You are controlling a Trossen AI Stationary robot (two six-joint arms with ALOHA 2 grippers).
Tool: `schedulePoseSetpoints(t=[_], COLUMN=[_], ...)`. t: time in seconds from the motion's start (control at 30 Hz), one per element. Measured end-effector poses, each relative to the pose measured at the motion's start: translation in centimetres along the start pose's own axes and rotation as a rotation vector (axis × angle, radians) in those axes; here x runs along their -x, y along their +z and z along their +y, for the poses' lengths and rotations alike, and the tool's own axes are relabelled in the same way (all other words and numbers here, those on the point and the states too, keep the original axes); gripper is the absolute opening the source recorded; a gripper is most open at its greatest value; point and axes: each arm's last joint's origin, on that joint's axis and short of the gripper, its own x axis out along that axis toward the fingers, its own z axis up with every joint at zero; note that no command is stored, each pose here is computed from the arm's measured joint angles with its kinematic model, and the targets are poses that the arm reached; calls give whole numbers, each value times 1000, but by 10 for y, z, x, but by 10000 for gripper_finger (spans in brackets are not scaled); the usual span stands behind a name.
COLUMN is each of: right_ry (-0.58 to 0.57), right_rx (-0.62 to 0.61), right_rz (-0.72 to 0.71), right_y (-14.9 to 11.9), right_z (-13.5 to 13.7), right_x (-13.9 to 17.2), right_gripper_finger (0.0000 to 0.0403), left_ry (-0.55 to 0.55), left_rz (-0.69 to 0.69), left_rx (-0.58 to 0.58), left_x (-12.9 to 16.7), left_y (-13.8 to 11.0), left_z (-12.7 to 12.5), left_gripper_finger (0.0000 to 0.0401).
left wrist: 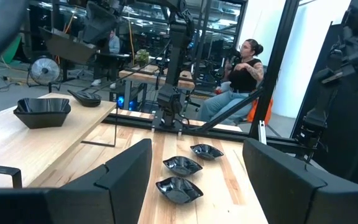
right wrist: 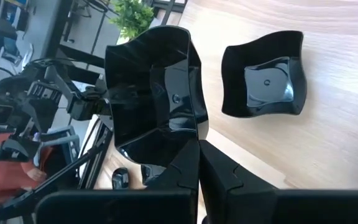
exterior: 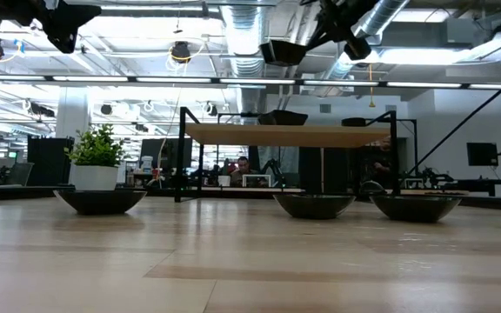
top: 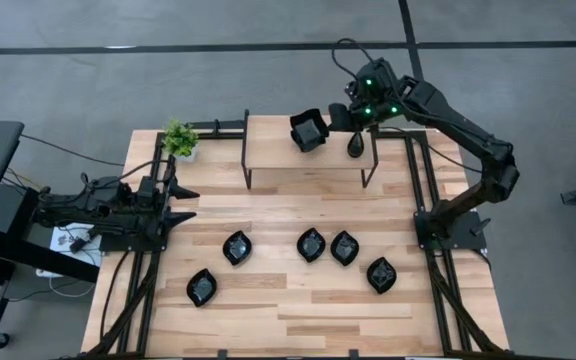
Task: Pick & Place Mini shaped plates
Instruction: Stack the black plate on top of the black plate on the shelf
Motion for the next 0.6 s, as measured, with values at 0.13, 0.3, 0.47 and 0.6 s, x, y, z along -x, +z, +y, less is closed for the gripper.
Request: schedulePoseSetpoints(t=[0.13,0.3,0.47,0.6], right_ry=[13,31,36,11], right_rx=[3,-18,-55,-79], right_rz=[11,15,12,61], right_y=[0,5,10,12], right_z=[0,-5,-12,-18], right_x=[0,3,5,-6], right_gripper_finger=[0,0,0,0], left_ry=[0,-1,-1,-1], left_rz=[-5,-6,-12,-17], left_rx=[0,1,1,2], left_x=[0,0,0,0], left_y=[0,0,1,1], left_z=[0,0,0,0], left_gripper_finger=[255,255,255,255])
